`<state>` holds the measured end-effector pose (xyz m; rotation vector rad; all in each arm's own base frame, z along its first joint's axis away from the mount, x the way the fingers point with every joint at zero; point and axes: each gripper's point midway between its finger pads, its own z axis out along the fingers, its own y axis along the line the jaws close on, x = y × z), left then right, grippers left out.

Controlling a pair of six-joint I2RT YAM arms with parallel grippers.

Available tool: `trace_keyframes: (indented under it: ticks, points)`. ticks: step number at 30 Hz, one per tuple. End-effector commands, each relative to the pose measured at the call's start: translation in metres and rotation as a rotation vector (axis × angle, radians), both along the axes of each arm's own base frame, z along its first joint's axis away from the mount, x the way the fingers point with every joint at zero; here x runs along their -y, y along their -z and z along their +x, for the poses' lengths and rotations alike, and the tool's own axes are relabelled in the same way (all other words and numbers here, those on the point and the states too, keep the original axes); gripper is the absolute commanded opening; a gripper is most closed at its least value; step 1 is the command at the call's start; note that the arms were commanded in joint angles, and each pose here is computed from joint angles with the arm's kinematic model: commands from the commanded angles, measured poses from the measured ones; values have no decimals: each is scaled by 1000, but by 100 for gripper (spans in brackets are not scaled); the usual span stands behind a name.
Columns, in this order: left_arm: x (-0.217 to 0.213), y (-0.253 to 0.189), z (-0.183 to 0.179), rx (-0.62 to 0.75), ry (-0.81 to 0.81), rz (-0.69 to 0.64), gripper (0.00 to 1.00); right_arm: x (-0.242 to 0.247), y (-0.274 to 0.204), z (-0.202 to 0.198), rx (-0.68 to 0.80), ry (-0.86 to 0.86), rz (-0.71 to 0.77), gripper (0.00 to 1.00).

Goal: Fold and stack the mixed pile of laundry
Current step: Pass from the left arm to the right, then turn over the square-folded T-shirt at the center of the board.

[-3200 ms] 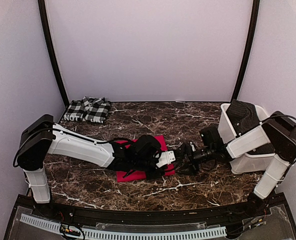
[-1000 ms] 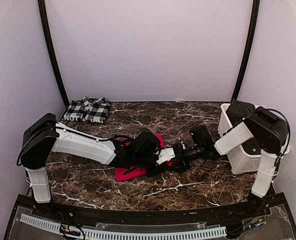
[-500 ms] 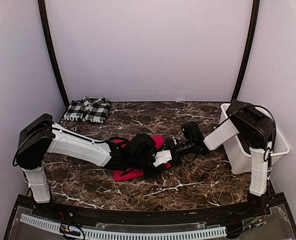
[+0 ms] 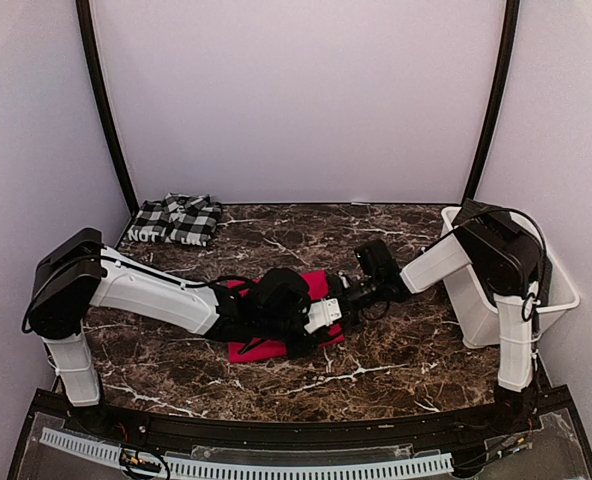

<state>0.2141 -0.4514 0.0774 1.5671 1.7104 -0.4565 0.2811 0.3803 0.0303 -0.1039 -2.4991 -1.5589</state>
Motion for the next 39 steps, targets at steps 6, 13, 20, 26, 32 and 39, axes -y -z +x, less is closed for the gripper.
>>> trace_keyframes:
  ticks: [6, 13, 20, 26, 32, 39]
  points:
    - [-27, -59, 14, -50, -166, -145, 47, 21, -29, 9, 166, -66, -131, 0]
    - [-68, -89, 33, -74, -330, -257, 78, 55, -55, 11, 298, -124, -307, 0]
    - [-101, -96, 43, -81, -437, -292, 85, 118, -79, 33, 431, -154, -523, 0]
    - [-119, -100, 42, -59, -470, -303, 85, 192, -115, 57, 550, -152, -774, 0]
    - [-130, -91, 44, -95, -521, -302, 85, 233, -163, 70, 626, -162, -1021, 0]
    - [-164, -86, 63, -127, -685, -284, 85, 215, -170, 80, 663, -321, -1251, 0]
